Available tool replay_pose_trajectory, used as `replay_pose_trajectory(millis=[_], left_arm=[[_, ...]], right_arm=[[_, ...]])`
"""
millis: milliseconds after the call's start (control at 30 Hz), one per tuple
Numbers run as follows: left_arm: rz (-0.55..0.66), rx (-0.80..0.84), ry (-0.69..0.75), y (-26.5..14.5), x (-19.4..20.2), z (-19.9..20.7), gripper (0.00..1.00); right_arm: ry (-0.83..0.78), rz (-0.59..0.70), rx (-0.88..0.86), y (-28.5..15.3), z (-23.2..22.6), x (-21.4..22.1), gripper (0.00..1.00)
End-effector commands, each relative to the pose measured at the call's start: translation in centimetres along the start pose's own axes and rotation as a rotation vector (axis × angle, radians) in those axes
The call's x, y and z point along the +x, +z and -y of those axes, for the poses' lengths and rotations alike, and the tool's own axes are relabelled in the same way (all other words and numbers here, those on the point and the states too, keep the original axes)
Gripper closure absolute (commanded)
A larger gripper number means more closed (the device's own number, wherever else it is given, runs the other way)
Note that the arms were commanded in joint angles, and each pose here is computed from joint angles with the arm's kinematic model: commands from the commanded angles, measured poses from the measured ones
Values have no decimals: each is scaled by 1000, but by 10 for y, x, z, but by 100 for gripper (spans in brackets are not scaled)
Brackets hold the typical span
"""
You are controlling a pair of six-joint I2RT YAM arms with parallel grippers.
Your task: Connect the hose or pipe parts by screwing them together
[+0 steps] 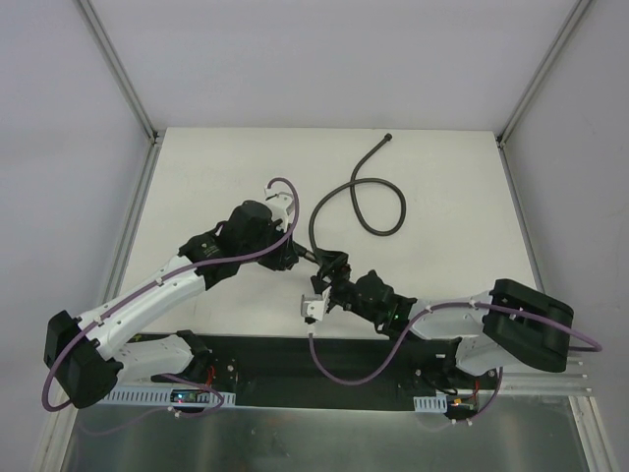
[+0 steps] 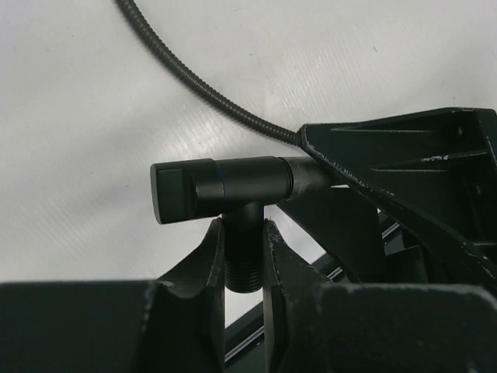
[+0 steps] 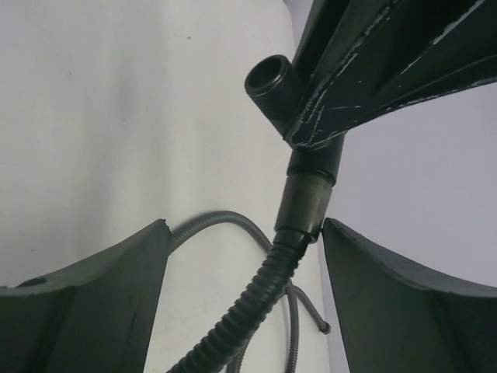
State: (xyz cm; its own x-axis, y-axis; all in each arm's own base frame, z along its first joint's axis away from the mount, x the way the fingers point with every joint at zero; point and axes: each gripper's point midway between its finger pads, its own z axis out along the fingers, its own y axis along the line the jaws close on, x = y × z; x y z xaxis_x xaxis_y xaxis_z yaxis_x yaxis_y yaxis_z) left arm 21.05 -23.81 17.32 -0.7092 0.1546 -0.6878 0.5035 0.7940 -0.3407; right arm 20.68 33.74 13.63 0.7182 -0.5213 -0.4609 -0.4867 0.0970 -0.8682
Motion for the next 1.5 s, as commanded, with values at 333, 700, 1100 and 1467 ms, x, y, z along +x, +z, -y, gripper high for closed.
replay_pose_trajectory(millis=[333,700,1100,1467], left_arm=[[29,95,-52,-8,-19,23,100],[204,185,-25,-17,-34,33,100],[347,197,76,-11,-28,21,100],[425,183,114,-9,-31,15,81]], right_arm=[[-6,-39,156,21,44,-19,66],[282,32,54,27,40,-38,99],[784,185,-113,29,46,-41,99],[1061,297,-180,21,60,-34,99]])
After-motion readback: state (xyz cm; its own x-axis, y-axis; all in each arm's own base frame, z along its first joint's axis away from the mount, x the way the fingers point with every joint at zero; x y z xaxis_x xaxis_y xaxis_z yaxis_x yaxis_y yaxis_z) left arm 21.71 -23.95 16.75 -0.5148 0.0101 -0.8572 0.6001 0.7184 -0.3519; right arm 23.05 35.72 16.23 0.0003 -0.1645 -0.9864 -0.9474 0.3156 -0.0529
